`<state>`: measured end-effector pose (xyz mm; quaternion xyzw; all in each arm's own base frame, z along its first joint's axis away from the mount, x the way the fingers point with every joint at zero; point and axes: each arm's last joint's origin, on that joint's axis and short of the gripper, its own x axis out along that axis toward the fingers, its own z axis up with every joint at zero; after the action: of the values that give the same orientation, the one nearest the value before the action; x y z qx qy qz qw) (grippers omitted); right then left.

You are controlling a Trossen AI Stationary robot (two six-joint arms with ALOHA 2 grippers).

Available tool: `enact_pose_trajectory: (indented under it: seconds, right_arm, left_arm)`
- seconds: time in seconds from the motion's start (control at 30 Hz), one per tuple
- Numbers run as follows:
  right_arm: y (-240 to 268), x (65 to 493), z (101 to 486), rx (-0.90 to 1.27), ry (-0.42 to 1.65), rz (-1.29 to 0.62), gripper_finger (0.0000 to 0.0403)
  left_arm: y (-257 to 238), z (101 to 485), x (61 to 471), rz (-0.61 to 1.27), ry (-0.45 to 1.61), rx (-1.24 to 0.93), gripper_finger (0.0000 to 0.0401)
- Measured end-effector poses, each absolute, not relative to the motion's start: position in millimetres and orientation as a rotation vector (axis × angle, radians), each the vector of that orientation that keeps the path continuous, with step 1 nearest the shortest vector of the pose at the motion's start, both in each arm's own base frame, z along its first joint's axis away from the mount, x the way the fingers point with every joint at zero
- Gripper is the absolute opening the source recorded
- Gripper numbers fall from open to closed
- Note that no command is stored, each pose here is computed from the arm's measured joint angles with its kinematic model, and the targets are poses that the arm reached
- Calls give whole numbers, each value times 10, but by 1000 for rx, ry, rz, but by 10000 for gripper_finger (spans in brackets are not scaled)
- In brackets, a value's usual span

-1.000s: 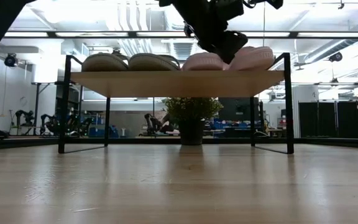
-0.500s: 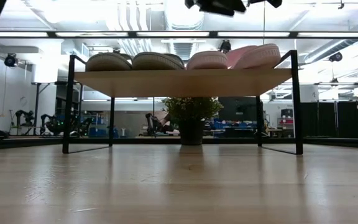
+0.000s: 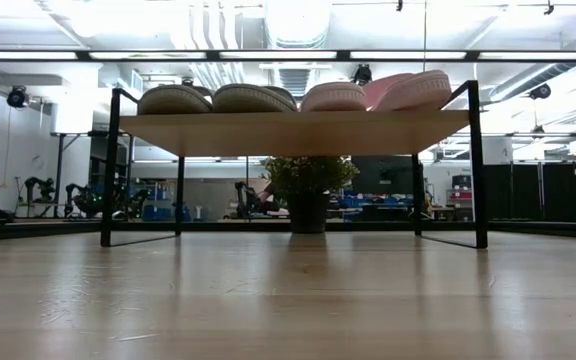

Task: Pick and place slides into the shelf
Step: Put the right pink slipper on the shelf

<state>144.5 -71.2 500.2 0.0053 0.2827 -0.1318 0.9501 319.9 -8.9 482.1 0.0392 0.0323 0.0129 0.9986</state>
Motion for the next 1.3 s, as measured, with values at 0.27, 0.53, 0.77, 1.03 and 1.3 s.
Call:
enact_pose_trajectory:
  seconds: [0.27,0.53,0.77,1.03,1.3]
  right_arm:
    - [-304,1724,4831,-143,746,-391,116]
    - [-2,2182,4407,-186,887,-472,116]
    - [113,2584,3954,-288,1034,-544,116]
    - [177,2645,3839,-289,1041,-563,116]
    - [272,2676,3623,-433,1053,-609,116]
  left_arm:
    - [-86,5138,2500,-48,26,57,246]
    - [-68,5340,1911,-46,-32,56,246]
    - [-56,5433,1571,-43,-83,55,246]
    - [-47,5454,1325,-41,-88,56,246]
    - [-43,5396,1283,-35,-26,57,246]
